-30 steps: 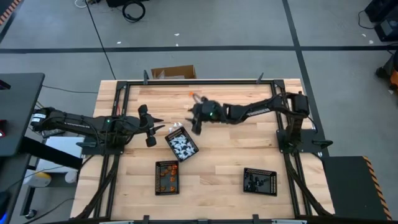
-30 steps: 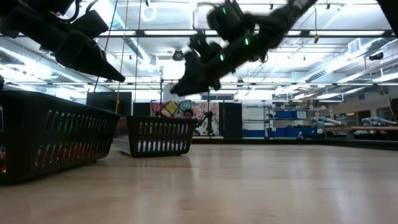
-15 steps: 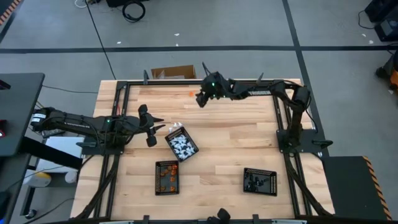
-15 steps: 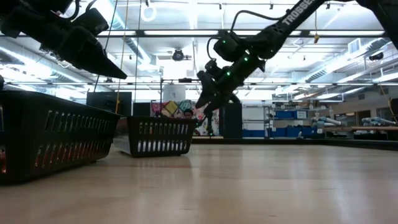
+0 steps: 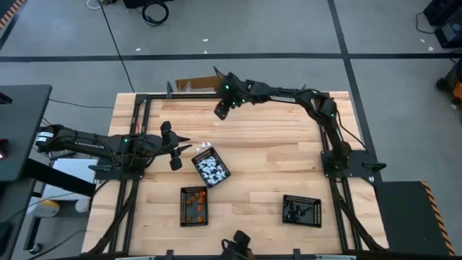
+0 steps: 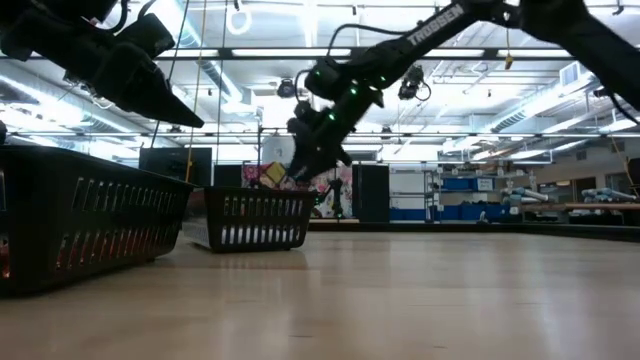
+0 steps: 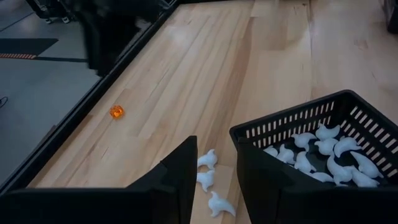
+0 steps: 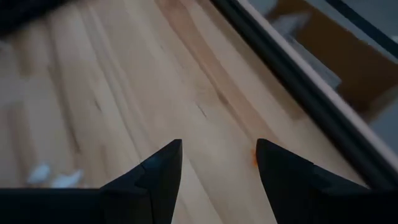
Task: Sort Halloween decoration
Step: Put the orange pumpkin toy into the left black basket
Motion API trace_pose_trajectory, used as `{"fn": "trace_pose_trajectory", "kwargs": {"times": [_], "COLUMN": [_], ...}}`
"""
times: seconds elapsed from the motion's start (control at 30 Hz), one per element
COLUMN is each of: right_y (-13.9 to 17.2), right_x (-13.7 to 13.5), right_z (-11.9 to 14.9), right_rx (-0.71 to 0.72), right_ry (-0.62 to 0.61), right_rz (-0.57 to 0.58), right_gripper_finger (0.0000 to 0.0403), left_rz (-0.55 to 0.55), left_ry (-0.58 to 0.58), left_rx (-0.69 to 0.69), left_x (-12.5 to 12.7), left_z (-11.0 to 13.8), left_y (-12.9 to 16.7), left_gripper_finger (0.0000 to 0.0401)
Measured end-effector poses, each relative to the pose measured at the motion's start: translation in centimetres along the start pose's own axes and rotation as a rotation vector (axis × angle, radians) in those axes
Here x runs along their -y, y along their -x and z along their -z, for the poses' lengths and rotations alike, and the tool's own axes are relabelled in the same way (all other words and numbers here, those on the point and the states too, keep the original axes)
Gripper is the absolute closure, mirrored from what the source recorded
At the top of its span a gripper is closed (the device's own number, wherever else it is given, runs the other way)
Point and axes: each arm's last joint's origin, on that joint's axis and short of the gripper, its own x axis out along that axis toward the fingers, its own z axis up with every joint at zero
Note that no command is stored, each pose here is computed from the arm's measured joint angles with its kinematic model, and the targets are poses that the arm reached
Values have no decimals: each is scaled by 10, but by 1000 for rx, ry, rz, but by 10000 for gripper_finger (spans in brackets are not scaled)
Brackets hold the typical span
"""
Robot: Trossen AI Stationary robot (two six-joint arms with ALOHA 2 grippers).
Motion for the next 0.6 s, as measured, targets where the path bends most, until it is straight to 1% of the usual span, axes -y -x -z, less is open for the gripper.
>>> {"fn": "trace_pose_trajectory", "kwargs": {"times": [0.07, 0.23, 0.3, 0.43, 0.5, 0.6], "right_y": [-1, -4, -11, -33, -36, -36], "right_x": [5, 19, 25, 31, 31, 32], "right_z": [-8, -17, -12, 5, 6, 6], "right_rx": [-5, -23, -47, -135, -133, -129], "right_ry": [7, 8, -7, -41, -49, -40], "right_rz": [-18, -4, -4, -32, -45, -33], "right_gripper_finger": [192, 188, 185, 176, 171, 160], "left_rz": [0, 0, 0, 0, 0, 0], "left_ry": [1, 17, 18, 19, 21, 21], "left_rx": [0, 5, 5, 5, 5, 5], "left_x": [0, 0, 0, 0, 0, 0], "left_z": [0, -1, -1, -1, -1, -1], "left_y": [0, 0, 0, 0, 0, 0], "left_gripper_finger": [282, 282, 282, 282, 282, 282]}}
